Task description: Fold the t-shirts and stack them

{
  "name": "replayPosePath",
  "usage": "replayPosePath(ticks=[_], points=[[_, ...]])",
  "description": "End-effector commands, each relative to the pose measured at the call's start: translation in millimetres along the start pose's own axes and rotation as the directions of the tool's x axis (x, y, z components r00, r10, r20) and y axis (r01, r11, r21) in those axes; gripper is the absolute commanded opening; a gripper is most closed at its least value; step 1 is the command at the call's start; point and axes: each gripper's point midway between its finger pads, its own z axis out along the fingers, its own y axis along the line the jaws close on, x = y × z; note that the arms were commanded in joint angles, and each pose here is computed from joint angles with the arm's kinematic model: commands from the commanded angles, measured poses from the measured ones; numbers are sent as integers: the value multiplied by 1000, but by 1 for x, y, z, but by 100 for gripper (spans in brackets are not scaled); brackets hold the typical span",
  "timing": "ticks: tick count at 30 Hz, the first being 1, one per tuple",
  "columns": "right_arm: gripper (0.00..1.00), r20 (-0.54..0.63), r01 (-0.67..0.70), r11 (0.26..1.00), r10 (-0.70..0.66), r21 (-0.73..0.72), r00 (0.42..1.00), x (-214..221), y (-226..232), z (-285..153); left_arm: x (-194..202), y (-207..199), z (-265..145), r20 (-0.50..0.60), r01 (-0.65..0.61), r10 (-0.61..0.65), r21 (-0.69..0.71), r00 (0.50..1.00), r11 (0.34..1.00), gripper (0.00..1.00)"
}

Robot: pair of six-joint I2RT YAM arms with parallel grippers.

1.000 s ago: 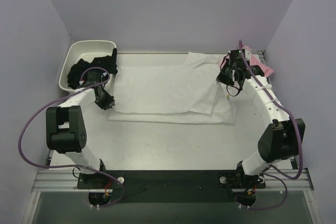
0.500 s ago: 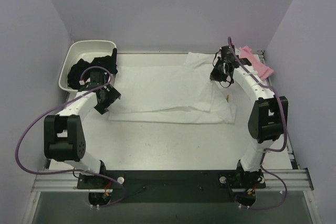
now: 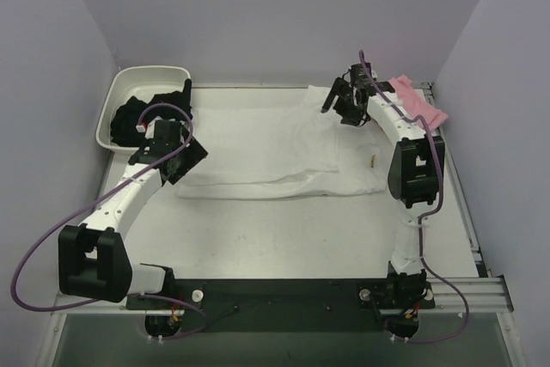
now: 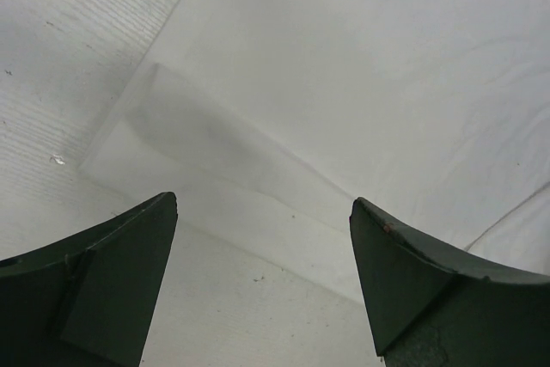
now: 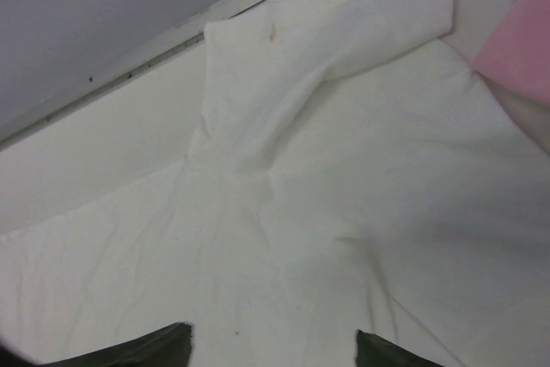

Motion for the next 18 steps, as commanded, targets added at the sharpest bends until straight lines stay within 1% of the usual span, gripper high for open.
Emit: replayPosePath(ticks=[1,2,3,4,5,6,7,8,9,11,12,13,18], points=[[93,75,65,998,-65,-7,995,-21,10,-30,0,7,-6,25,-28,28,-16,999,999,91],[98,85,74,996,-78,46,993,-17,-1,-32,4,10,-5,19,-30,30,-17,999,999,91],[100,99,93,993,-99,66,990,-17,-5,-39,5,10,-4,19,-29,30,-14,999,999,91],[100,134,102,992,-110,68,985,-20,-3,-56,7,10,-3,16,-30,31,-9,999,999,91],[100,124,118,990,-127,74,984,-7,-5,-57,8,10,-2,12,-29,29,-8,999,1000,91],[100,133,125,989,-135,80,982,-3,-7,-63,9,10,-1,10,-30,30,-8,999,1000,91],[100,156,131,989,-140,63,978,-3,-3,-78,10,9,0,7,-30,30,-7,1000,1000,91],[100,151,132,989,-140,59,979,3,-3,-82,12,8,0,3,-31,31,-5,1000,1000,91],[100,111,135,989,-142,65,984,20,-9,-79,13,8,1,0,-36,36,-3,999,999,91],[100,95,146,987,-152,61,984,35,-11,-87,16,5,1,-3,-38,38,3,999,999,91],[100,60,164,984,-169,74,984,54,-16,-84,18,5,1,-7,-42,42,4,999,999,91],[100,69,166,982,-172,88,983,58,-20,-90,21,2,1,-7,-51,51,12,999,999,91],[99,7,148,984,-150,95,989,96,-38,-78,31,-1,3,-18,-63,63,22,998,998,91]])
